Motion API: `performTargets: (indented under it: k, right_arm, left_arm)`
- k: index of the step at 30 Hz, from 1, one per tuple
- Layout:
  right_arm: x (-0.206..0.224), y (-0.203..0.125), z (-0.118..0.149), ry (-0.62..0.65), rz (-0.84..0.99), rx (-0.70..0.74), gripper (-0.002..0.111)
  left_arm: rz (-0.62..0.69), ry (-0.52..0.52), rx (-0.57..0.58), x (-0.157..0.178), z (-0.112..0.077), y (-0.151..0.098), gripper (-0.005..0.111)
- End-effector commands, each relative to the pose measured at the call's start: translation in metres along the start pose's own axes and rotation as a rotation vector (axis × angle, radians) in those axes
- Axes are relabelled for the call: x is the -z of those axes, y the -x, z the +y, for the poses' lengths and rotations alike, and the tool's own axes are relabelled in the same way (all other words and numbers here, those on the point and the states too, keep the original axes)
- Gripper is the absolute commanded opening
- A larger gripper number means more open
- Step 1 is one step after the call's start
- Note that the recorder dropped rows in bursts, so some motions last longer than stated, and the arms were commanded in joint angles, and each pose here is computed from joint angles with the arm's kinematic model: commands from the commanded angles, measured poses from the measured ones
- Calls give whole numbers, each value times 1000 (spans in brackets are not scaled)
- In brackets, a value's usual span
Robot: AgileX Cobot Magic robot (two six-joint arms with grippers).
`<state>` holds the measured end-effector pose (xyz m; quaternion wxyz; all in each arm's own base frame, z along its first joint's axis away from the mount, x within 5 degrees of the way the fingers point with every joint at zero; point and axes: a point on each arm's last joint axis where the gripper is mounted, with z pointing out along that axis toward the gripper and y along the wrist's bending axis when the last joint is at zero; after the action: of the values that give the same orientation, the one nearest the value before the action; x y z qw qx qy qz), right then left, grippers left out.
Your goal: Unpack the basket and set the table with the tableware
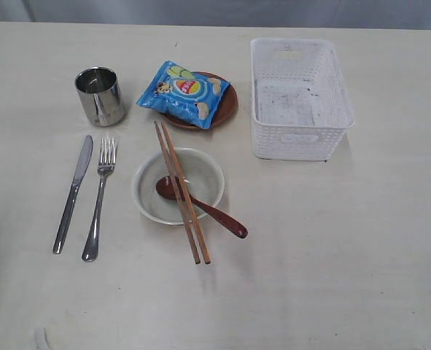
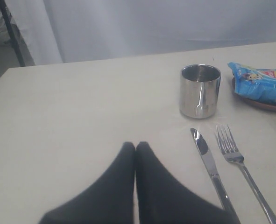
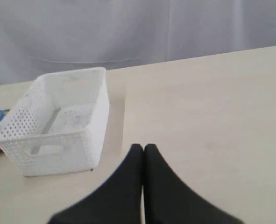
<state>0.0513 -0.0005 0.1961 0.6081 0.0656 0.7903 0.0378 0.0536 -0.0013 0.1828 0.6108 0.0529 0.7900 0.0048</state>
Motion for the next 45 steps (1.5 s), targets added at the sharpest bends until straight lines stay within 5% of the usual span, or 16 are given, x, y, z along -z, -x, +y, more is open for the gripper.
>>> performTargets:
  k: [1, 14, 45]
  right_arm:
    - [-5, -15, -4, -22, 34, 12, 0]
    - [-6, -14, 0, 50, 9, 132, 0]
    - [-6, -14, 0, 51, 7, 129, 0]
  left_arm:
    - [0, -7, 3, 0, 0, -1, 0]
    - [0, -7, 3, 0, 0, -1, 0]
    - [0, -7, 3, 0, 0, -1, 0]
